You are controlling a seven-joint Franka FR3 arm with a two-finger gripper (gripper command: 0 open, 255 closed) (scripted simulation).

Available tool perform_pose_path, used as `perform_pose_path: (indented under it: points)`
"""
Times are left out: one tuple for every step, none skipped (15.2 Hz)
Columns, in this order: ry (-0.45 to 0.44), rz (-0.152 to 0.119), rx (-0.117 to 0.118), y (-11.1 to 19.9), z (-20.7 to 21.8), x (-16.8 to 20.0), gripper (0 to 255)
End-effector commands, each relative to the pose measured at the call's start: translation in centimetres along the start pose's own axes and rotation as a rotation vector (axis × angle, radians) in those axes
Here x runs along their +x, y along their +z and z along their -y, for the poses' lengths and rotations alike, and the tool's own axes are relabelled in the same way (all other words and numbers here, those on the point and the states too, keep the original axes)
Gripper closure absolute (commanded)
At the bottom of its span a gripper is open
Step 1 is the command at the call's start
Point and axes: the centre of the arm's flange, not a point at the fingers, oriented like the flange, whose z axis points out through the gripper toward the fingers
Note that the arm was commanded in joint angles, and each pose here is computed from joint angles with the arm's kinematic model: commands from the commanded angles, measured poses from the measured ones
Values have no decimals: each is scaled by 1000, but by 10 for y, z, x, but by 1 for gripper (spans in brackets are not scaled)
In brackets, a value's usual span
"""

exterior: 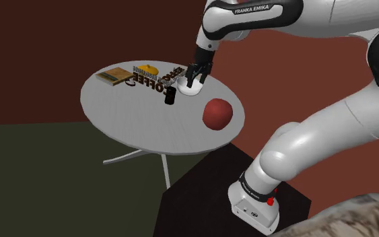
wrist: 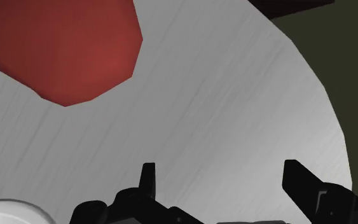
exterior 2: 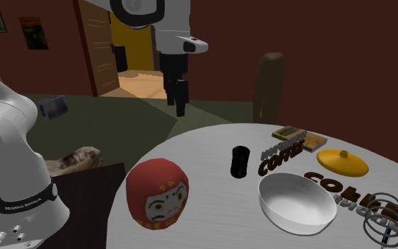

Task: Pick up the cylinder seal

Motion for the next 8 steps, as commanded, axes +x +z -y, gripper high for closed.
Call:
perform_pose_path:
  points:
    - [-6, -2, -2, 17, -9, 22, 0]
    - [-9, -3, -3, 25, -14, 31, 0]
    - [-12, -4, -4, 32, -19, 41, 0]
    - [-15, -5, -5, 39, -23, 51, 0]
    - [-18, -5, -5, 46, -28, 61, 0]
    - [-21, -6, -6, 54, -33, 71, 0]
    - [-24, -7, -7, 61, -37, 81, 0]
    - [-27, -7, -8, 68, -42, 91, 0]
